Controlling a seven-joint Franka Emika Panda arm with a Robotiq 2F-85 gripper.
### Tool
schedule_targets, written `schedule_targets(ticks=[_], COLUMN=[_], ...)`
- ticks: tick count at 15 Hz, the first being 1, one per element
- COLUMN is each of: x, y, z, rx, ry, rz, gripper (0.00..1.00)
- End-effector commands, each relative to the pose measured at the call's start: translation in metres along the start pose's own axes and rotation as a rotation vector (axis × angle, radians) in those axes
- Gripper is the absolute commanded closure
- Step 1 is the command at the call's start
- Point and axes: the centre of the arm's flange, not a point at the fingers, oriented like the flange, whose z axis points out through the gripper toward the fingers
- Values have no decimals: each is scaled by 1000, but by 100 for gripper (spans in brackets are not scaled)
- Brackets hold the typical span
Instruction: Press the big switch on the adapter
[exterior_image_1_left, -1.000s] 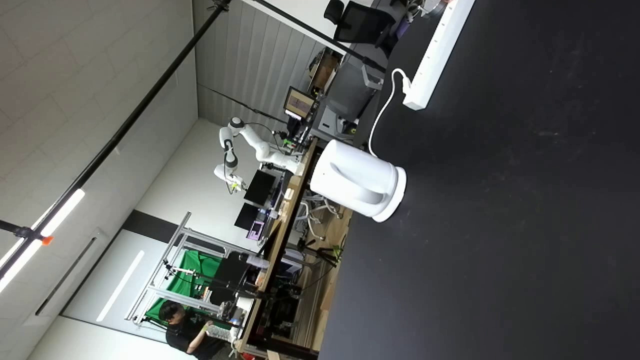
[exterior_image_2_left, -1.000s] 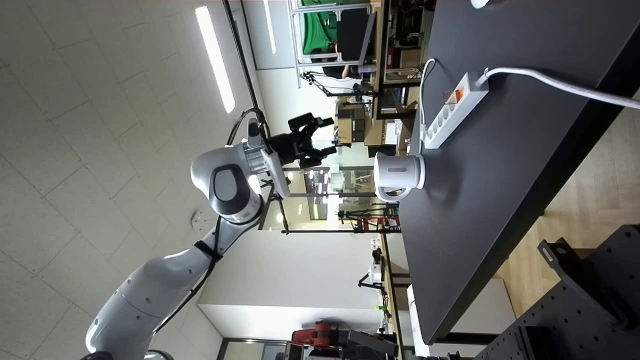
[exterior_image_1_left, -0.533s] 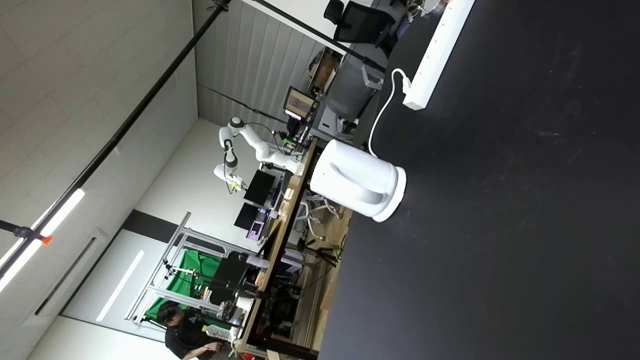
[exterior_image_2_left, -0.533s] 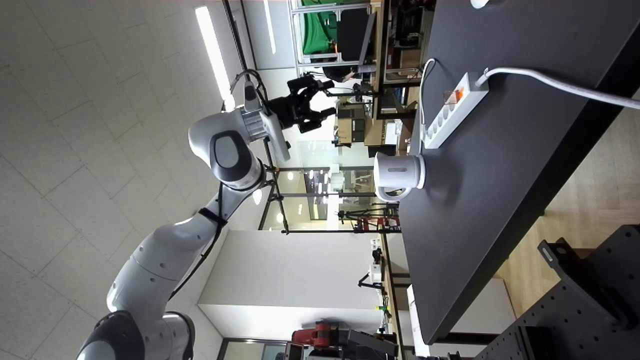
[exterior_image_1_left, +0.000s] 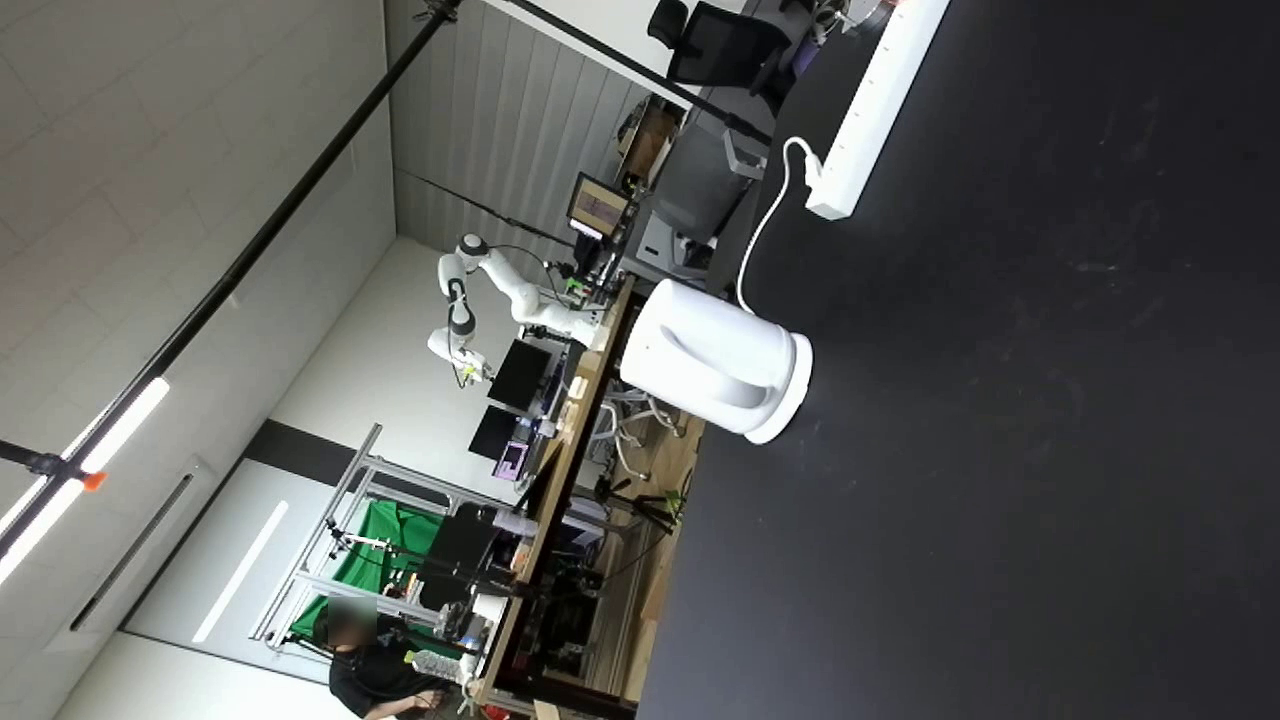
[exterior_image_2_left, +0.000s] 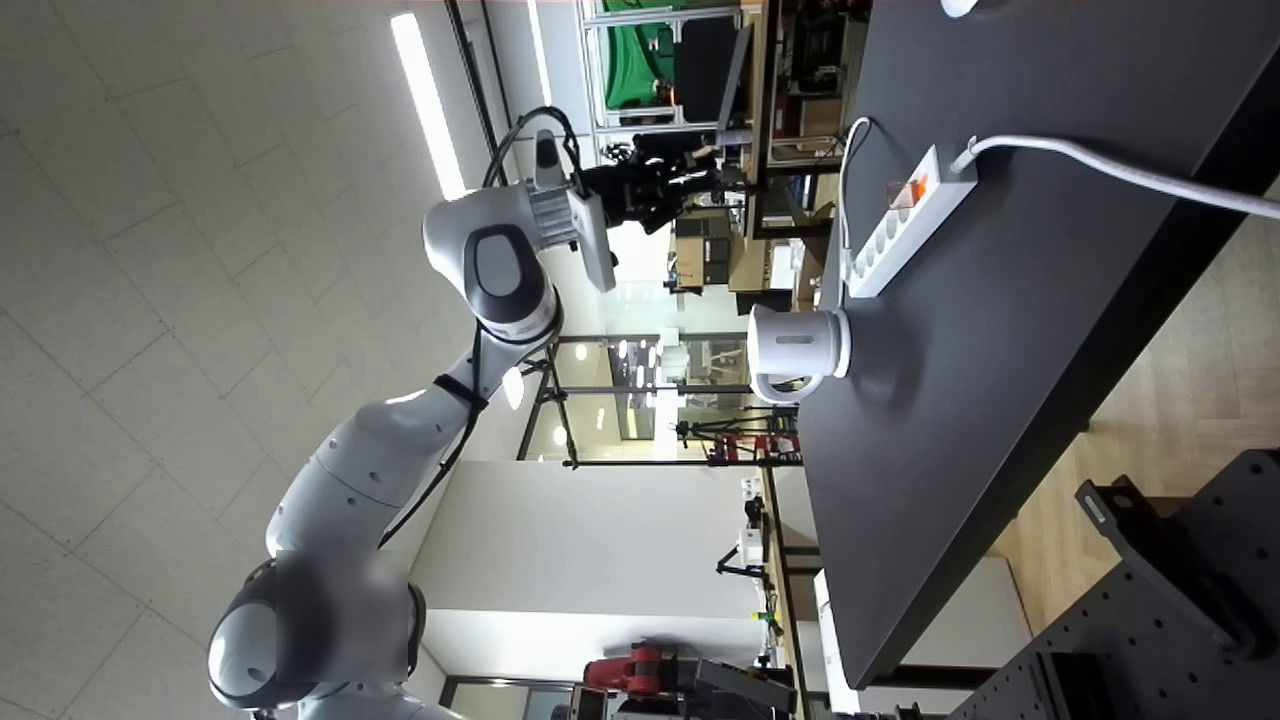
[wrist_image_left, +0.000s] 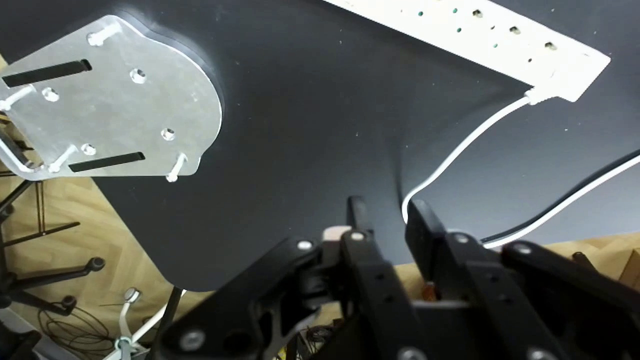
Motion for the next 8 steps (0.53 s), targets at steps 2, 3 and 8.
schedule_targets(ticks=[2, 3, 8], x=[2, 2, 3], y=[0, 1, 2], z=[3, 2, 0], rx=[0, 1, 1], ry=[-4, -5, -5], rz=[-1, 0, 1], gripper=[75, 75, 75])
